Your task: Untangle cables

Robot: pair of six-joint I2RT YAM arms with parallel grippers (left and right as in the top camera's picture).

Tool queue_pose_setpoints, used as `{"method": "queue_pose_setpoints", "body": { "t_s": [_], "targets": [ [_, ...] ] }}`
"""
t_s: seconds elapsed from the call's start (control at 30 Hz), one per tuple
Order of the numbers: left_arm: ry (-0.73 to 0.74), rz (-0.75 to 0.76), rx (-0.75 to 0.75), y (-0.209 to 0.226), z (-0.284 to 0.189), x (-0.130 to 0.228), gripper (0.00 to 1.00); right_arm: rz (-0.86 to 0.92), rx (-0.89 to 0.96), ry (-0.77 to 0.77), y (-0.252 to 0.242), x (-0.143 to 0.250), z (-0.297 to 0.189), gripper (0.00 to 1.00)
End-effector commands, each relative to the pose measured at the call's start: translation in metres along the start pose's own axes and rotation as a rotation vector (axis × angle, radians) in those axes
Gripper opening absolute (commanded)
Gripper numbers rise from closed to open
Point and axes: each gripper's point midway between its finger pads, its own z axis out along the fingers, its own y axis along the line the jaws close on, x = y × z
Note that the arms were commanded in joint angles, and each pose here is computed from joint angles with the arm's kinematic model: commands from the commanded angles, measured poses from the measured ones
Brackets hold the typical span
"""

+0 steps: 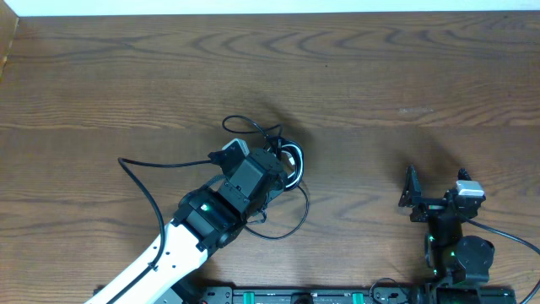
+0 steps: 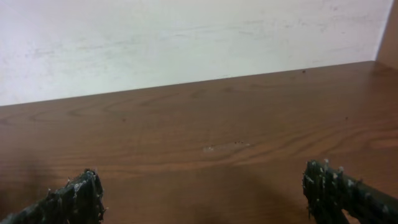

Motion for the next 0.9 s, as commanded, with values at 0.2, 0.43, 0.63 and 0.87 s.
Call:
{"method": "queue_pose_setpoints", "body": {
  "t_s": [0.2, 0.43, 0.63, 0.87],
  "targets": [
    [0.014, -0.008, -0.055, 0.008, 0.005, 0.002, 0.07, 0.012, -0.004, 0.007, 0.001, 0.002, 0.0, 0.99],
    [0.069, 0.007, -0.203, 0.034, 0.032, 0.016, 0.08, 0.012, -0.004, 0.007, 0.001, 0.002, 0.0, 0.99],
    [0.117, 0.014, -0.292, 0.049, 0.052, 0.027, 0.08, 0.012, -0.004, 0.007, 0.001, 0.002, 0.0, 0.99],
    [0.13, 0.018, -0.331, 0.057, 0.06, 0.03, 0.08, 0.012, -0.004, 0.007, 0.001, 0.002, 0.0, 0.99]
  ]
}}
